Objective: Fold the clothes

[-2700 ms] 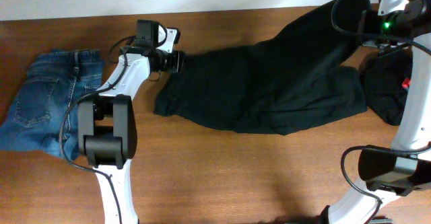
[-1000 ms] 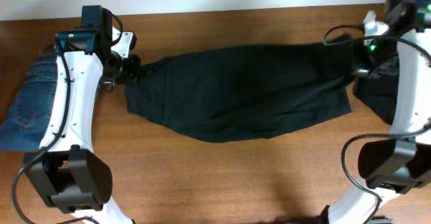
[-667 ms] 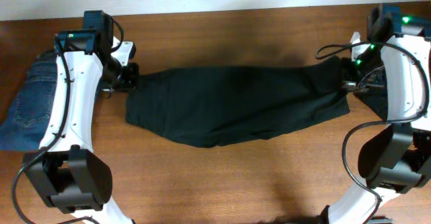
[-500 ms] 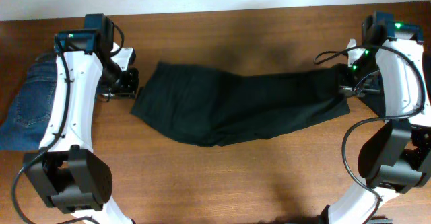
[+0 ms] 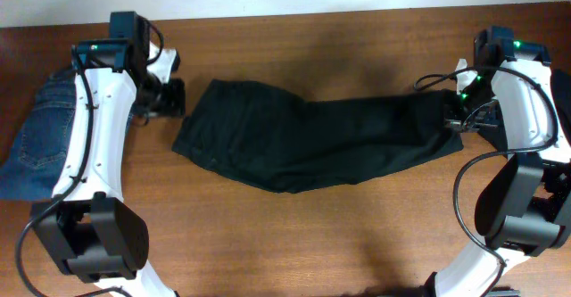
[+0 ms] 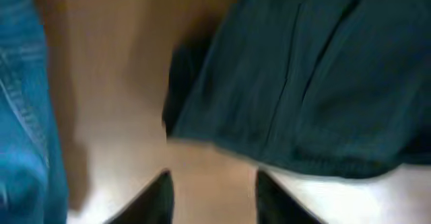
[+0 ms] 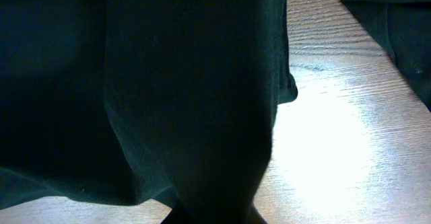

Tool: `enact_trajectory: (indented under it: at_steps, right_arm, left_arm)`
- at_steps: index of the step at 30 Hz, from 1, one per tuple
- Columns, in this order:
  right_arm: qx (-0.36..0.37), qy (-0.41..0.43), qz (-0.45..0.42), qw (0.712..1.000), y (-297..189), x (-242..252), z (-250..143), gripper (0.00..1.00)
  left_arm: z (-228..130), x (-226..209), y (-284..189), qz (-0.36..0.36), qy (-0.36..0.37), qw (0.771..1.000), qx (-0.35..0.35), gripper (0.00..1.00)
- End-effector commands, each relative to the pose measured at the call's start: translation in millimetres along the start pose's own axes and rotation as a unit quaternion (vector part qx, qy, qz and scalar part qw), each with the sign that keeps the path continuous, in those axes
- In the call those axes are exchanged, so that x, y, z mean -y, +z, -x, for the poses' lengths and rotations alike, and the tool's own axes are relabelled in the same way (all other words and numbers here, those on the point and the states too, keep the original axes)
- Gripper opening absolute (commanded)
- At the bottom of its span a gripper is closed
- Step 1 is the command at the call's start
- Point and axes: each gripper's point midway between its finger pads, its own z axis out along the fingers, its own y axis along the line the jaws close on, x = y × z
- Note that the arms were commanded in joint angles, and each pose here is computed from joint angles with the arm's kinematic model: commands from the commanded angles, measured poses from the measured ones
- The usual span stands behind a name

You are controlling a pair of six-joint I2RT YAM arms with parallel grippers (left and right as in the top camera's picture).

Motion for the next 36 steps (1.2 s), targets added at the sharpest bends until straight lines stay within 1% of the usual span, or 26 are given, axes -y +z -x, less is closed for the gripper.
enact_trajectory:
  at_steps: [1, 3, 6, 9, 11, 13, 16, 17, 19, 21, 22, 23, 25, 26, 28, 30, 31, 33, 36]
  right_arm:
    - [0.002, 0.002, -0.006, 1.0, 1, 3, 0, 0.05]
    - [0.002, 0.002, -0.006, 1.0, 1, 3, 0, 0.05]
    - [0.002, 0.002, -0.006, 1.0, 1, 3, 0, 0.05]
    - [0.002, 0.002, -0.006, 1.0, 1, 3, 0, 0.05]
    - [0.002, 0.002, -0.006, 1.0, 1, 3, 0, 0.05]
    - [0.002, 0.001, -0.003, 1.0, 1, 2, 1, 0.05]
    - [0.002, 0.001, -0.002, 1.0, 1, 1, 0, 0.05]
    - [0.002, 0.001, -0.002, 1.0, 1, 1, 0, 0.05]
    - [0.002, 0.001, -0.002, 1.0, 1, 1, 0, 0.05]
    - [0.002, 0.001, -0.002, 1.0, 1, 1, 0, 0.05]
    - [0.002, 0.001, -0.002, 1.0, 1, 1, 0, 0.05]
    - [0.002, 0.001, -0.002, 1.0, 1, 1, 0, 0.04]
    - [0.002, 0.001, -0.002, 1.0, 1, 1, 0, 0.04]
    - [0.002, 0.001, -0.002, 1.0, 1, 1, 0, 0.04]
    - [0.002, 0.001, -0.002, 1.0, 1, 1, 0, 0.04]
    - [0.003, 0.001, -0.002, 1.0, 1, 1, 1, 0.04]
    - [0.004, 0.001, -0.002, 1.0, 1, 1, 1, 0.04]
    - [0.005, 0.001, -0.002, 1.0, 1, 2, 2, 0.04]
    - [0.008, 0.001, -0.003, 1.0, 1, 2, 3, 0.04]
  left_arm:
    - [31, 2, 1, -0.012, 0.008, 0.998, 0.062, 0.53]
    - [49, 2, 3, -0.01, 0.014, 0.996, 0.093, 0.59]
    - [61, 2, 17, -0.01, 0.017, 0.994, 0.104, 0.62]
    - [62, 3, 43, -0.02, 0.018, 0.996, 0.086, 0.63]
    - [59, 10, 65, -0.04, 0.036, 0.996, 0.068, 0.65]
    - [57, 17, 90, -0.061, 0.045, 0.996, 0.049, 0.69]
    - [54, 26, 120, -0.078, 0.073, 0.994, 0.033, 0.7]
    - [53, 29, 129, -0.081, 0.08, 0.993, 0.028, 0.73]
    - [48, 36, 147, -0.091, 0.086, 0.992, 0.014, 0.74]
    - [39, 56, 158, -0.139, 0.107, 0.985, -0.001, 0.73]
    - [38, 60, 158, -0.148, 0.108, 0.983, -0.002, 0.68]
    - [38, 63, 155, -0.154, 0.109, 0.982, -0.001, 0.46]
    - [41, 63, 146, -0.152, 0.109, 0.982, 0.004, 0.19]
    - [42, 61, 140, -0.152, 0.108, 0.983, 0.006, 0.11]
    - [44, 58, 124, -0.15, 0.103, 0.983, 0.009, 0.05]
    - [46, 54, 104, -0.148, 0.096, 0.984, 0.012, 0.01]
    - [44, 48, 82, -0.143, 0.078, 0.987, 0.009, 0.01]
    - [35, 38, 63, -0.13, 0.052, 0.99, -0.003, 0.01]
    - [8, 16, 38, -0.092, 0.002, 0.995, -0.047, 0.01]
